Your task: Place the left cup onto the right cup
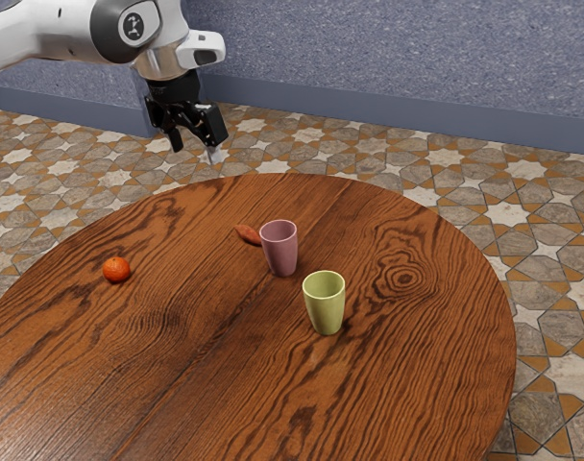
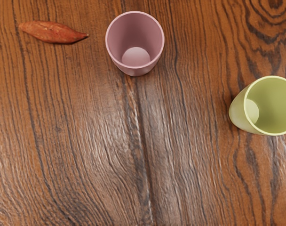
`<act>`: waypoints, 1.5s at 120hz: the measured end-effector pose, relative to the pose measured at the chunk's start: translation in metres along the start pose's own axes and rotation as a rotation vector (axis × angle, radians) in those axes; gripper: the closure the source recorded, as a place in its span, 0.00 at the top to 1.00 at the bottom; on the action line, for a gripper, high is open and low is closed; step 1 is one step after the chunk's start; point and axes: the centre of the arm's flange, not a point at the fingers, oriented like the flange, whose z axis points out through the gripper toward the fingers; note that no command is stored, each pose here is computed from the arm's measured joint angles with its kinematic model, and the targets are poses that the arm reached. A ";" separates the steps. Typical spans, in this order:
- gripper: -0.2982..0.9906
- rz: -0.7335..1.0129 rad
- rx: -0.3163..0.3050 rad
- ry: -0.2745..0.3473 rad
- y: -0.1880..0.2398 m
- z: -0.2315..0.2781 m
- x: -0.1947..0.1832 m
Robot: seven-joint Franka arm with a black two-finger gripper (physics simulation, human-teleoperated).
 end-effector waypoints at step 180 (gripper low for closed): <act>0.77 -0.014 0.009 -0.073 -0.056 0.259 0.145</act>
